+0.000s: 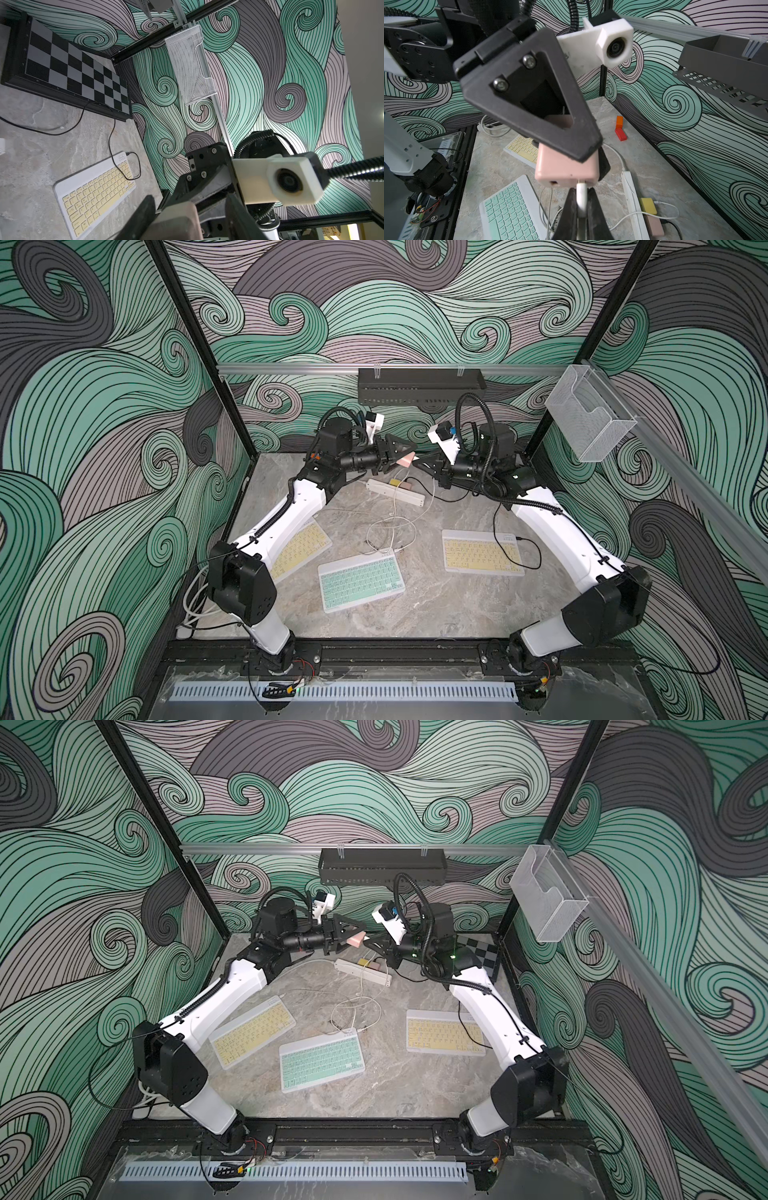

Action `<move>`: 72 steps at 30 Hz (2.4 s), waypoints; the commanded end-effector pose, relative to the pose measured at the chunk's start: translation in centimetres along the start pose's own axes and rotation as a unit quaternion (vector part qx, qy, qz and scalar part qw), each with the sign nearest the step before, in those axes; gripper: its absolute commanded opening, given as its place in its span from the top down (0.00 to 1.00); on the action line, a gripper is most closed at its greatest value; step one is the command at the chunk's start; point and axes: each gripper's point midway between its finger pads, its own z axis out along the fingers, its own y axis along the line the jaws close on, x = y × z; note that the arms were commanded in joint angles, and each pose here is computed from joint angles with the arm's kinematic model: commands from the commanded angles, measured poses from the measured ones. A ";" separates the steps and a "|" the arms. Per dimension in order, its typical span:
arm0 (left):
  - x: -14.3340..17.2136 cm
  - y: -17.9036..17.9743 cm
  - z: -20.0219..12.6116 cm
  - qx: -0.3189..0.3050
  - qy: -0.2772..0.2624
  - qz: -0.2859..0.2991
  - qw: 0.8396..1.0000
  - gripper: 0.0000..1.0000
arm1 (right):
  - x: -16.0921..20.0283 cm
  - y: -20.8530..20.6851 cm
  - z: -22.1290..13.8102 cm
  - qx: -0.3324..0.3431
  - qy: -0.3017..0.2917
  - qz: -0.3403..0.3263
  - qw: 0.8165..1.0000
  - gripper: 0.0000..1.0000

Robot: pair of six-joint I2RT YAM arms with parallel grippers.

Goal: Unplug the wireless keyboard
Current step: Remove the power cord from the plug, then place the power cord at the center of the board.

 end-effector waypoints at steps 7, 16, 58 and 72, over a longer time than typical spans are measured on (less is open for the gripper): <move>0.3 -0.5 -0.2 -0.004 0.007 0.022 1.000 0.97 | -0.6 -1.0 -0.1 0.040 -0.002 -0.019 0.999 1.00; -1.7 0.6 -1.3 -0.043 -0.012 0.027 0.999 1.00 | 0.9 -0.3 -1.1 0.059 0.005 -0.071 0.996 1.00; -0.7 19.3 -15.8 -0.334 -0.056 -0.005 0.941 1.00 | 16.3 -4.7 18.4 0.123 0.177 0.196 0.957 0.57; -0.5 26.0 -15.5 -0.379 -0.029 -0.013 0.925 1.00 | 12.0 -6.5 11.5 0.166 0.136 0.179 0.960 0.32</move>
